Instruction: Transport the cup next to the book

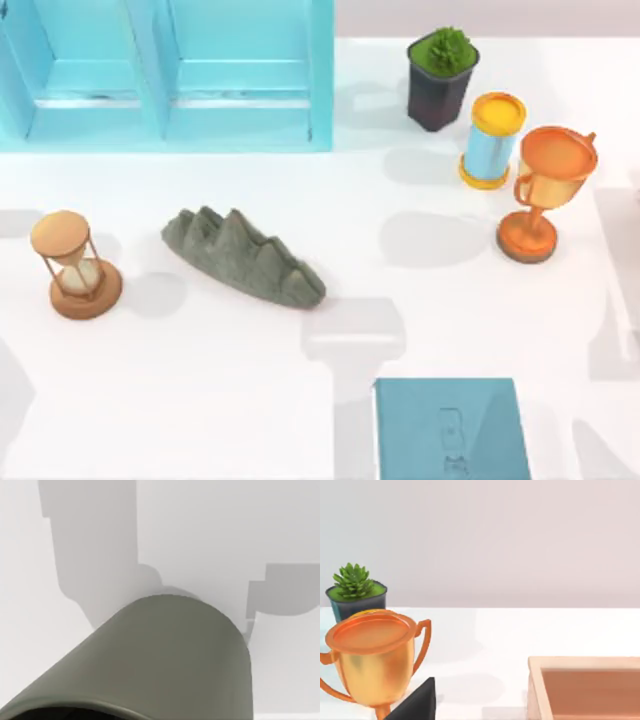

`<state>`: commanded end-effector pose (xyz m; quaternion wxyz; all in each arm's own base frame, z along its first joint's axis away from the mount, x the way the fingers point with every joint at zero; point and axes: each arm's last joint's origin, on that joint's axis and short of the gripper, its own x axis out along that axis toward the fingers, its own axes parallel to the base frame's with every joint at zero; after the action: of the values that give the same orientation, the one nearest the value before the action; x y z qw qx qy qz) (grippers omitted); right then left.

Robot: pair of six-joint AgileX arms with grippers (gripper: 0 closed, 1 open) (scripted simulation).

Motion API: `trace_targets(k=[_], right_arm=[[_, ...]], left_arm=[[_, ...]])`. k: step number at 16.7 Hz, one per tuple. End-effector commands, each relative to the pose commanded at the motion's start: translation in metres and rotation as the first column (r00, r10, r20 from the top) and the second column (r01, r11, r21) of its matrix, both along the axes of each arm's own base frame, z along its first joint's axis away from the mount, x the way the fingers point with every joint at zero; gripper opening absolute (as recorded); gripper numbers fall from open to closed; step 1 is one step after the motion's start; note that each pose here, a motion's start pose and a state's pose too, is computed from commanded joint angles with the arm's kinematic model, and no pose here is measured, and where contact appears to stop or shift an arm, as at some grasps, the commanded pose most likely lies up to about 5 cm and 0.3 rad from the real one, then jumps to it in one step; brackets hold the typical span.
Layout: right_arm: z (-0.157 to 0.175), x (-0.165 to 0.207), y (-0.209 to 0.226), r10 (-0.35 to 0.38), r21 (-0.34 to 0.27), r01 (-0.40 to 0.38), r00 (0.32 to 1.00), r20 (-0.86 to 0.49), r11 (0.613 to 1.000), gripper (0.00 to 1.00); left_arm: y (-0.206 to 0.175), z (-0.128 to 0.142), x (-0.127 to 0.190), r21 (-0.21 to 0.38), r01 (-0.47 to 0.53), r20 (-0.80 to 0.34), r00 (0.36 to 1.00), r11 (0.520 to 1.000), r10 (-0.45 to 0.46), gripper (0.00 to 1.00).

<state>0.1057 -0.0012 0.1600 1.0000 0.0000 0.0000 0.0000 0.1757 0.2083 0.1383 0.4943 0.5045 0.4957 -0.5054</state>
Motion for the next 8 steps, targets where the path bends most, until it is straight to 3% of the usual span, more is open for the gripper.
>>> trace_targets(k=[1, 8], right_arm=[[0.0000, 0.0000, 0.0000, 0.000, 0.000, 0.000, 1.000, 0.000, 1.000, 1.00], [0.0000, 0.0000, 0.0000, 0.000, 0.000, 0.000, 1.000, 0.000, 1.000, 1.00]], left_arm=[[0.0000, 0.0000, 0.0000, 0.000, 0.000, 0.000, 1.000, 1.000, 0.000, 1.00], [0.0000, 0.0000, 0.0000, 0.000, 0.000, 0.000, 1.000, 1.000, 0.000, 0.47]])
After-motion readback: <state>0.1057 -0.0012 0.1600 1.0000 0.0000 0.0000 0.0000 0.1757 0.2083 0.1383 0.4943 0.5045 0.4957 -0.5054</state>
